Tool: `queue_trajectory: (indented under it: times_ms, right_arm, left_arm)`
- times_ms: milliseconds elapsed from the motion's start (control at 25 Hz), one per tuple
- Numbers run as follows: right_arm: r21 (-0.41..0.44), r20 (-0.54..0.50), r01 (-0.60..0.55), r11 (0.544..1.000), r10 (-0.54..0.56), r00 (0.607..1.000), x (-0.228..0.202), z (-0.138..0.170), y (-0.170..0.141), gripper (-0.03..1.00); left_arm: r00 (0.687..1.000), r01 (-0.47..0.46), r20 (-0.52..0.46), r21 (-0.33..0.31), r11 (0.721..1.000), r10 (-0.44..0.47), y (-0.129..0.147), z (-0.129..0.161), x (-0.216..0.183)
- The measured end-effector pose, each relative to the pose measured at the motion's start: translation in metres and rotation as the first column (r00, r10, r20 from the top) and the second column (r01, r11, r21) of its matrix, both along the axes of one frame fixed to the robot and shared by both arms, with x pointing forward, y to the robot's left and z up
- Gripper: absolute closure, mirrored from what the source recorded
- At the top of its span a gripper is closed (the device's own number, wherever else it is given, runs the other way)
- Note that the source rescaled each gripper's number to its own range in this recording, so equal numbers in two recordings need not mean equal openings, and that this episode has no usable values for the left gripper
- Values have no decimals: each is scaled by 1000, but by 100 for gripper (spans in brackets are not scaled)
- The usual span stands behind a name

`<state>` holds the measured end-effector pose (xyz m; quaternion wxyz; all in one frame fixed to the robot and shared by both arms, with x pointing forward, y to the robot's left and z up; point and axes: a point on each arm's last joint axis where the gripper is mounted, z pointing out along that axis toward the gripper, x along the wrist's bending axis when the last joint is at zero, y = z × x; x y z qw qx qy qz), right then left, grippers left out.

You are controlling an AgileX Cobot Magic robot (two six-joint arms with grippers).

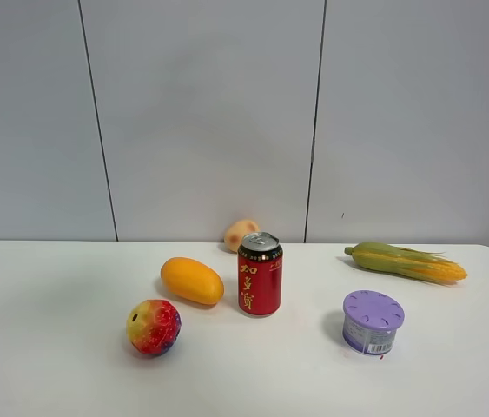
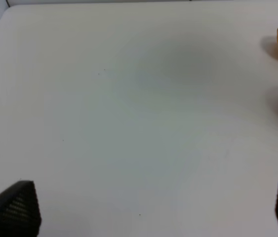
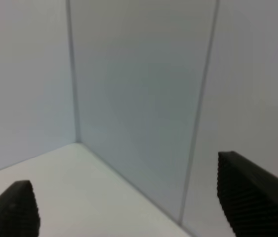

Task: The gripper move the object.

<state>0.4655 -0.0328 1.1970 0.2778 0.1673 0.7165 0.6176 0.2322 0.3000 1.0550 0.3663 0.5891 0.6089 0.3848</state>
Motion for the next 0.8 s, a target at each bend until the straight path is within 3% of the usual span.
queue_trajectory:
  times_ms: [200, 400, 520, 640, 800]
  right_arm:
    - [-33, -92, -108, 994, 104, 990, -22, 8, -9, 71]
    - [-153, -198, -155, 976, 123, 972, -33, 0, -18, 71]
    - [-235, -322, -119, 965, 38, 946, -34, -11, -25, 71]
    - [-342, -434, -50, 938, -110, 894, -33, -25, -35, 71]
    - [-536, -420, 59, 842, -326, 847, -29, -37, -55, 71]
  left_arm:
    - [1000, 0, 0, 0, 1000, 0, 0, 0, 0]
    - [1000, 0, 0, 0, 1000, 0, 0, 0, 0]
    - [1000, 0, 0, 0, 1000, 0, 0, 0, 0]
    - [1000, 0, 0, 0, 1000, 0, 0, 0, 0]
    - [1000, 0, 0, 0, 1000, 0, 0, 0, 0]
